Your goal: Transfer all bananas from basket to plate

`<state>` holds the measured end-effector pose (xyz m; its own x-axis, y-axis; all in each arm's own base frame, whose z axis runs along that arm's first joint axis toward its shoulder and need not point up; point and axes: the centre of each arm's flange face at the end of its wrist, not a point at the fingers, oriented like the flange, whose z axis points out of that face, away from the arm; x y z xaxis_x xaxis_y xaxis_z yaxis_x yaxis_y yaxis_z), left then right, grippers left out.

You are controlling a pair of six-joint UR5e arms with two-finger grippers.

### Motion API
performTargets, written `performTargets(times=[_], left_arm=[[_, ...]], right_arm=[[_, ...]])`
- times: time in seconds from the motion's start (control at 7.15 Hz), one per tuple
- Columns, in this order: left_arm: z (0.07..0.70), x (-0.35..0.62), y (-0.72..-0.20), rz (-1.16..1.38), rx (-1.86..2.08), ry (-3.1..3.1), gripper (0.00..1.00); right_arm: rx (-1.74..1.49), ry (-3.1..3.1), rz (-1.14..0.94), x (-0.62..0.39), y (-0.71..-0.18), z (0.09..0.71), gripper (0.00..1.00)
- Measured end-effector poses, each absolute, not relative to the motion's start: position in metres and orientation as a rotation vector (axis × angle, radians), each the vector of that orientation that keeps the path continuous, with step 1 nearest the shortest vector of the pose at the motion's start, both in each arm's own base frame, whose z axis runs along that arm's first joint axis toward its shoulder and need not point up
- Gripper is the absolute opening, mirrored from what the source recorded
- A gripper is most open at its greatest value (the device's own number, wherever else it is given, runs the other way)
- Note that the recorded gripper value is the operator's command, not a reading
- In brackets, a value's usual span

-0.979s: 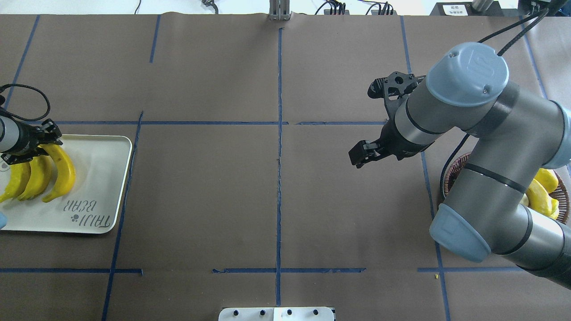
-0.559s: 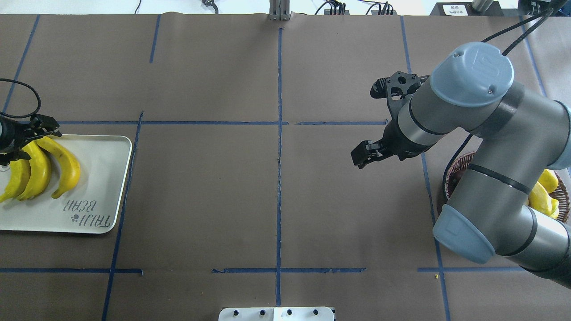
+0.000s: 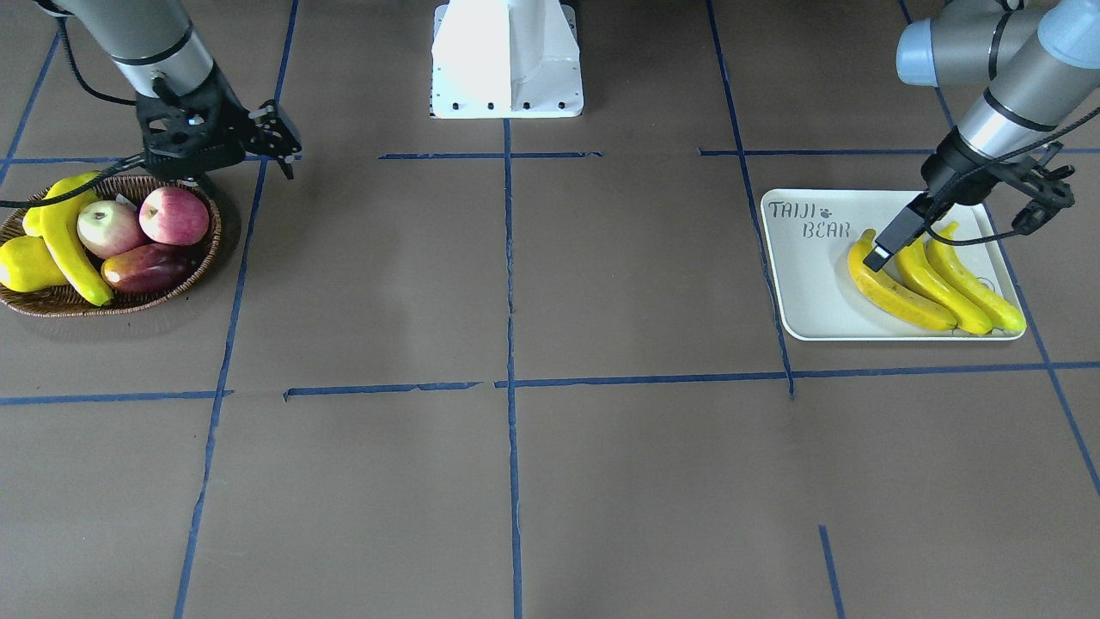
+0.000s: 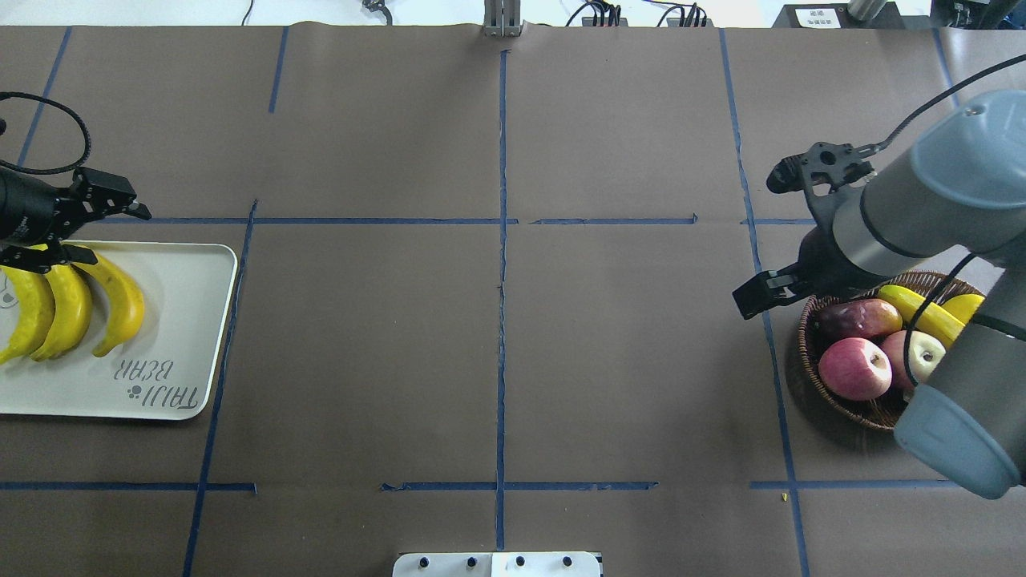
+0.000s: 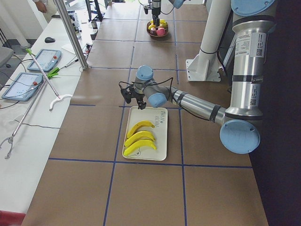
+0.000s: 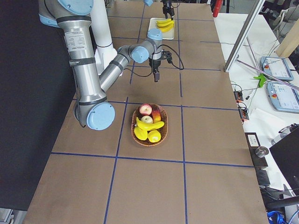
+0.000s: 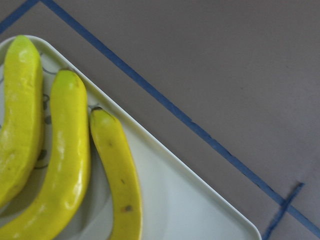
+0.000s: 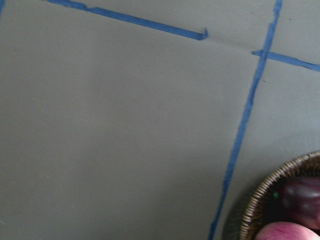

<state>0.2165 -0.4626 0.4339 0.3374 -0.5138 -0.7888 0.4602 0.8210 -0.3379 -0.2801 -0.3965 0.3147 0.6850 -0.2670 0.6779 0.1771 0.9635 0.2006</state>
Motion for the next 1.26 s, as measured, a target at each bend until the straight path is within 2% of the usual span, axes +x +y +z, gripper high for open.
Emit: performTargets(times=[0.42,0.98,1.26], left_arm=[[0.399,0.246,-0.453,-0.611,-0.084,1.104,1.0],[0.391,0.259,-0.45,-0.606,-0.1,1.114,1.0],[0.392,0.259,-0.45,-0.607,-0.098,1.112,1.0]], right_arm=[[0.11,-0.754,-0.301,-0.204,-0.38,0.393,1.0],[0.132,-0.708,-0.294,-0.175,-0.361,0.522,0.99],[0.126,-0.633,-0.272,-0.171,-0.365,0.558,0.91]])
